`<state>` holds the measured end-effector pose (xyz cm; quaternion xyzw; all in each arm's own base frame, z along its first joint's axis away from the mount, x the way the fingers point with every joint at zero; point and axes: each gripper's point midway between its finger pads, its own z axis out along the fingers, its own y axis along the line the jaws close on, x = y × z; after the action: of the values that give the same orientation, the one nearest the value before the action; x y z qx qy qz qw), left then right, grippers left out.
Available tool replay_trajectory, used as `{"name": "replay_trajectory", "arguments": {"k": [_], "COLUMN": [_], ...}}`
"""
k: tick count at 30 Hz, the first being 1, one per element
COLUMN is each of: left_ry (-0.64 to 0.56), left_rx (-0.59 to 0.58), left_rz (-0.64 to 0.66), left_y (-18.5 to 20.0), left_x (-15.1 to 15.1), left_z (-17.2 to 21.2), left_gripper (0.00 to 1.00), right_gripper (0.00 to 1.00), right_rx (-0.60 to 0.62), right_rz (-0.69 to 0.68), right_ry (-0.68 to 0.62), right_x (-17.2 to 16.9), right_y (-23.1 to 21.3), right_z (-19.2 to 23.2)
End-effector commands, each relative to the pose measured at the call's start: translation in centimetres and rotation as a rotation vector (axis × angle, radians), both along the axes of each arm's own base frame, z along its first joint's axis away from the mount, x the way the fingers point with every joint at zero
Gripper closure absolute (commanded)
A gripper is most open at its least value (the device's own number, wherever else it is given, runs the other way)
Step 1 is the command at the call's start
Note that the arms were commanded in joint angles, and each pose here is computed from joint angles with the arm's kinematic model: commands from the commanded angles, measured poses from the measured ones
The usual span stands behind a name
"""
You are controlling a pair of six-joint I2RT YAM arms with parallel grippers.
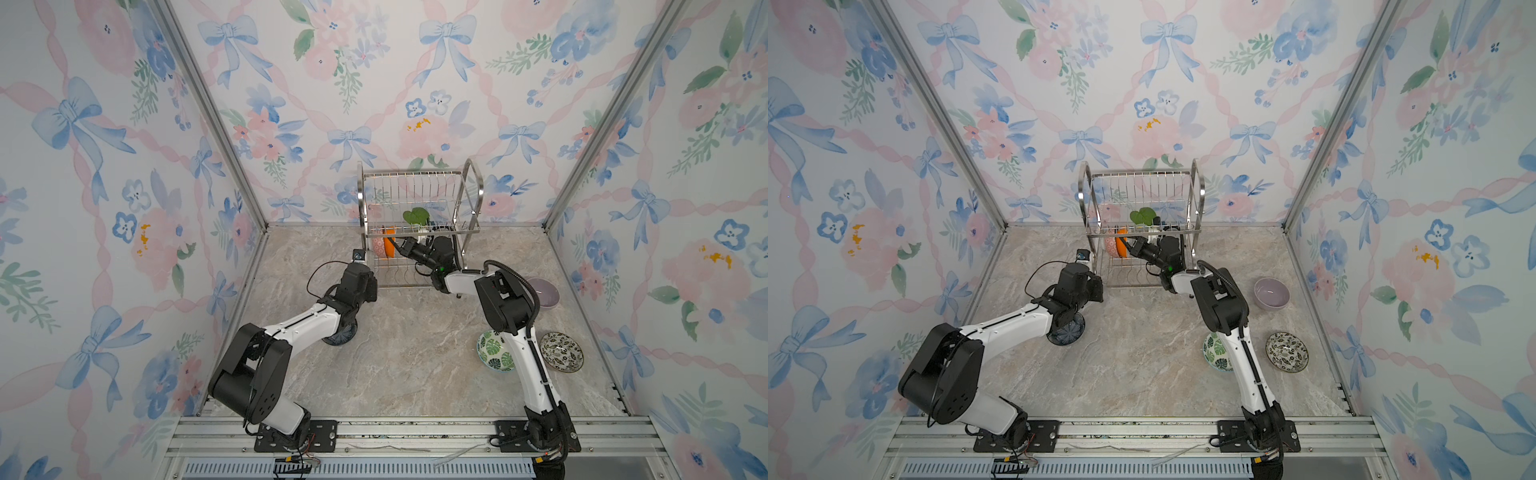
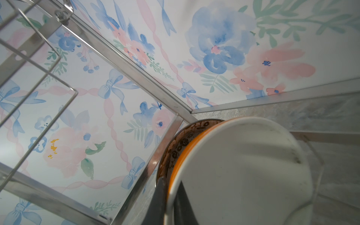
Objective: Load the bowls into the dish rack
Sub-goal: 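Open the right gripper and release the white bowl against the pink bowl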
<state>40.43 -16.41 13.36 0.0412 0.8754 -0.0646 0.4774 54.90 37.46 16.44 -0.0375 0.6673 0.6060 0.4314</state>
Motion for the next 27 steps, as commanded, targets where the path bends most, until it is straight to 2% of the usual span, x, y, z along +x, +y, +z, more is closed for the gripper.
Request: {"name": "replay_trajectory", "arguments": {"k": [1,14,27], "left_ry": [0.052,0.050,0.054], "left_rx": [0.060,0.058,0.042], "left_rz": [-0.040,-0.027,-0.011], "left_y": [-0.4,-0.2,-0.2], "left_x": [-0.6,-0.6,-0.5], "left_z": [-1.4,-1.1,-0.8], "left_gripper": [0.85,0.84,0.83], "right_gripper": [0.81,0.72,0.61], "right_rx": [-0.045,-0.059,-0.053], "right_rz": [-0.015,-0.014,-0.035], "right_ry": [0.024,-0.014,-0.049], "right_x": [0.1,-1.1,-4.0], "right_y": [-0.9,-1.5,-2.8], "right_z": [-0.4,1.7,4.1]}}
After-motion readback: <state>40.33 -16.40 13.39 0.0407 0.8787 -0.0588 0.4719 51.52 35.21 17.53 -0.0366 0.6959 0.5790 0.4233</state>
